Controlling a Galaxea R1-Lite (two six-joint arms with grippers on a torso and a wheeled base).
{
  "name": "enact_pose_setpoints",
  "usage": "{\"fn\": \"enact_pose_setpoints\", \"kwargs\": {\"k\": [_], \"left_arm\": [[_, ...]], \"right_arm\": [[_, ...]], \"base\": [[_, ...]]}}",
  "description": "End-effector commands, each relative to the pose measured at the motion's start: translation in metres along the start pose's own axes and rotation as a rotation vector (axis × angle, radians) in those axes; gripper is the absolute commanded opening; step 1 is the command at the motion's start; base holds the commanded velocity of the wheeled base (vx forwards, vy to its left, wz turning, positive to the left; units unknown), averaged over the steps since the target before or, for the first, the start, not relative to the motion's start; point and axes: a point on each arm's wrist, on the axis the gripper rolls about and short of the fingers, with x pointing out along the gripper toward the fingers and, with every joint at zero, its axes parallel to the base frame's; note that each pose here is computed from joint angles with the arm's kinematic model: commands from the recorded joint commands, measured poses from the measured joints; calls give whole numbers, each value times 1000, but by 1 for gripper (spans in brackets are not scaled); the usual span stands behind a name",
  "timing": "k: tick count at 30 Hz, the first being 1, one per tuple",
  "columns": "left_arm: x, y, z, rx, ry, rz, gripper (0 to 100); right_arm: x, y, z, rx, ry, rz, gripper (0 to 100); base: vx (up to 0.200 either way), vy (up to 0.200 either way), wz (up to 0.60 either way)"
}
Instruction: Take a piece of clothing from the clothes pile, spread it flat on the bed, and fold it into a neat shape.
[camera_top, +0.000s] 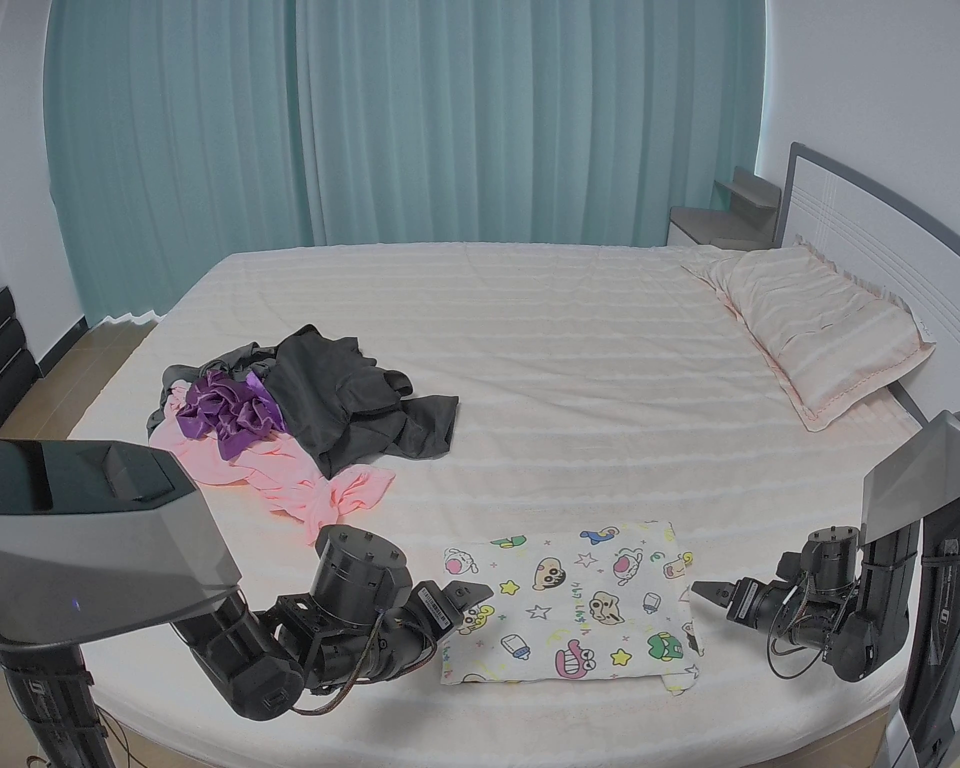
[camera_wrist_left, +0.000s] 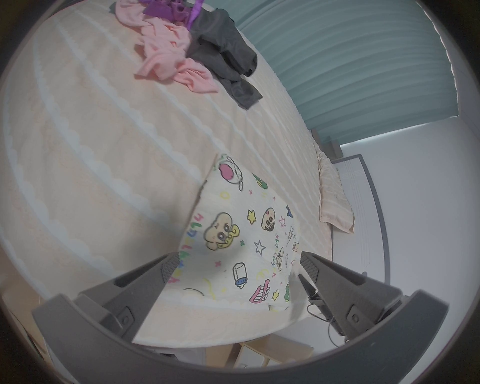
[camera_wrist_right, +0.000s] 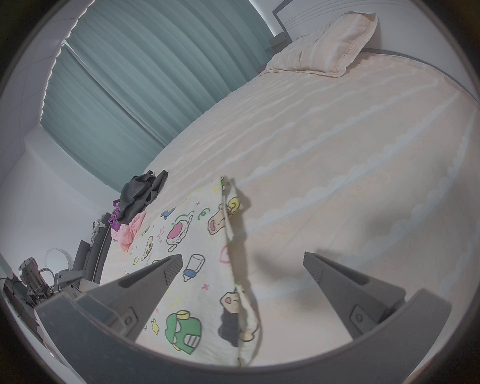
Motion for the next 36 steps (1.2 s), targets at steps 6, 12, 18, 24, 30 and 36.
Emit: {"fn": "enact_pose_setpoints", "kwargs": {"k": [6,12,18,24,30,36], "left_arm": [[14,20,7,148,-16,83,100],[23,31,14,197,-54,134,100],[38,37,15,256,-98,174,100],[56,30,16,318,-105,153,100],[65,28,14,332,-136,164,100],[71,22,13,338,-140,143,100]], "right_arm": [[24,7,-8,-28,18,41,100],[39,18,-13,-63,30,86,100],[50,25,-19,-86,41,114,100],[67,32,-27,-113,58,134,100],[77,38,-34,-134,73,151,100],[81,41,-38,-144,80,167,100]], "base": [[0,0,0],[0,0,0],[0,0,0],[0,0,0],[0,0,0],[0,0,0]]}}
